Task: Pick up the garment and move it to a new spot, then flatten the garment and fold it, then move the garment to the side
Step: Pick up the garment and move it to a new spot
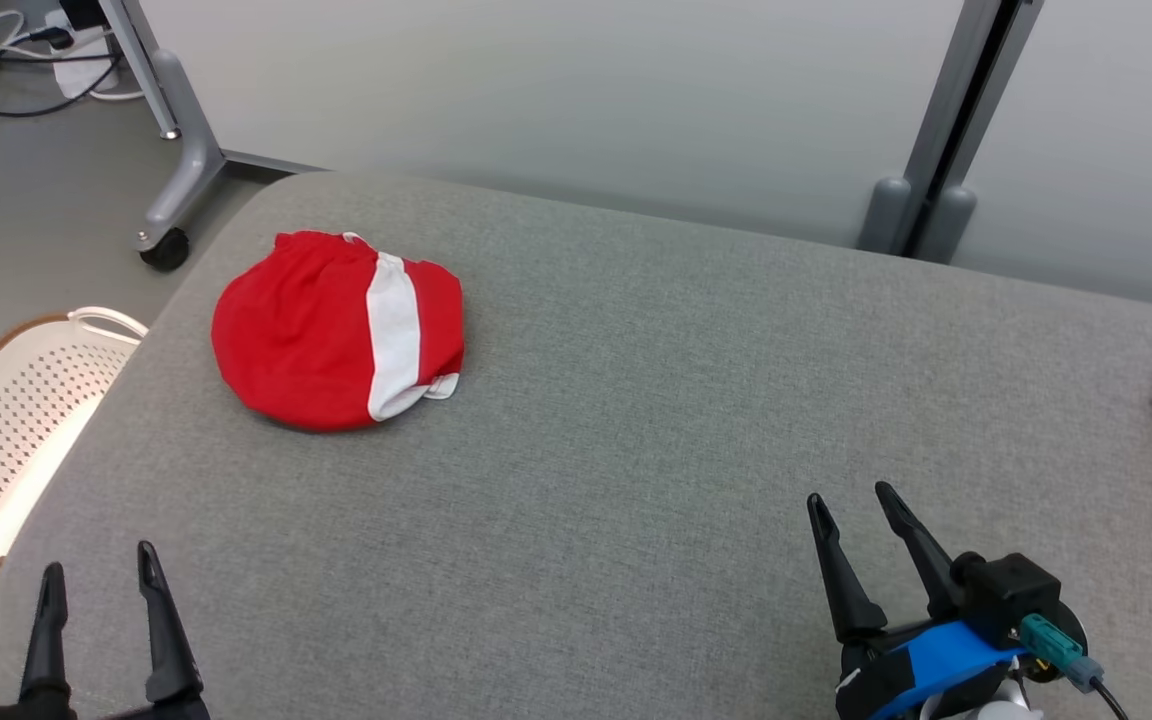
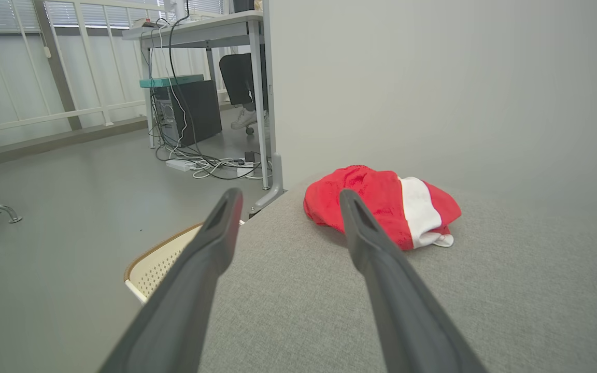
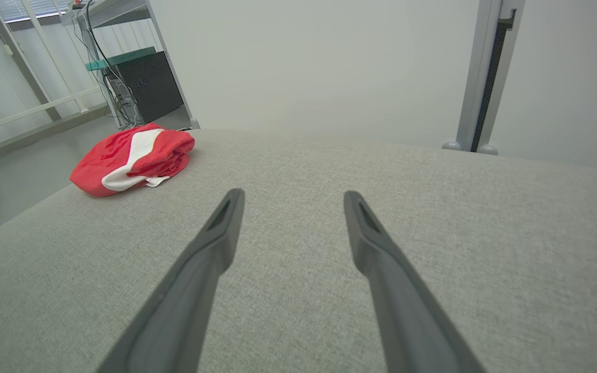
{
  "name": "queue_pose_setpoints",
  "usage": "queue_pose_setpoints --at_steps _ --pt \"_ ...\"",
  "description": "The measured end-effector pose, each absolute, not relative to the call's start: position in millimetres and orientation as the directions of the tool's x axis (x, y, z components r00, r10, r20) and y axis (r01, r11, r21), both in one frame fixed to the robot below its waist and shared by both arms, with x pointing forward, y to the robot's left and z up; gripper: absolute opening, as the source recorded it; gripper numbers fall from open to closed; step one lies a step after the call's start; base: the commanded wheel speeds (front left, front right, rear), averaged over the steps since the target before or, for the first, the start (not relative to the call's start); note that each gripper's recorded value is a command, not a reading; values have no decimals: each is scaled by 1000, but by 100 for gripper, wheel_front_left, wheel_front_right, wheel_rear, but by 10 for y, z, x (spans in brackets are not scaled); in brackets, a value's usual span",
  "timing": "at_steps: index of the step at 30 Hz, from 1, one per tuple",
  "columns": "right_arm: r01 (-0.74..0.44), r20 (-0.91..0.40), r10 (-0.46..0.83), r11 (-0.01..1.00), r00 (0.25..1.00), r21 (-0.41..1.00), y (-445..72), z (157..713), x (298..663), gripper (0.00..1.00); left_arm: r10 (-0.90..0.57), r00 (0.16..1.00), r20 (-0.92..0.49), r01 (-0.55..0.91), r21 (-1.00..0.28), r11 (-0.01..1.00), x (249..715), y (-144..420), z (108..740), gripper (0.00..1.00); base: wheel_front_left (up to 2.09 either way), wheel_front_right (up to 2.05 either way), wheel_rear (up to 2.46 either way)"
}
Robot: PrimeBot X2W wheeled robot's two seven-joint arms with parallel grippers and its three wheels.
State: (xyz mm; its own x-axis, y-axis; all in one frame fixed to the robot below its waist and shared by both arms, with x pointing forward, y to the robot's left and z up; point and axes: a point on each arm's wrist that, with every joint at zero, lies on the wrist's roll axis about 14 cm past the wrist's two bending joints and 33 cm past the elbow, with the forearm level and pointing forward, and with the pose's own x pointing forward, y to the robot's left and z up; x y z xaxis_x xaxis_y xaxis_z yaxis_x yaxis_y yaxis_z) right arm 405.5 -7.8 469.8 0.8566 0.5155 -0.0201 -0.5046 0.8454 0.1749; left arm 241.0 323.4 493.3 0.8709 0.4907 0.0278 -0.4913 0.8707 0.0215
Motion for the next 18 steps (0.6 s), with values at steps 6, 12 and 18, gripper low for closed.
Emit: queue_pose_setpoints --at_steps 6,12,18 --pt "-491 -17 500 856 866 161 -134 4674 4167 100 492 869 55 -494 16 869 2679 3347 5029 100 0 0 0" --pt "-461 -20 467 878 884 128 -270 4609 4335 100 462 878 128 -469 28 883 3236 3538 5271 100 0 0 0" --pt "-395 -39 400 913 916 101 -549 4480 4513 100 422 892 164 -434 46 900 3913 3714 5384 100 0 0 0"
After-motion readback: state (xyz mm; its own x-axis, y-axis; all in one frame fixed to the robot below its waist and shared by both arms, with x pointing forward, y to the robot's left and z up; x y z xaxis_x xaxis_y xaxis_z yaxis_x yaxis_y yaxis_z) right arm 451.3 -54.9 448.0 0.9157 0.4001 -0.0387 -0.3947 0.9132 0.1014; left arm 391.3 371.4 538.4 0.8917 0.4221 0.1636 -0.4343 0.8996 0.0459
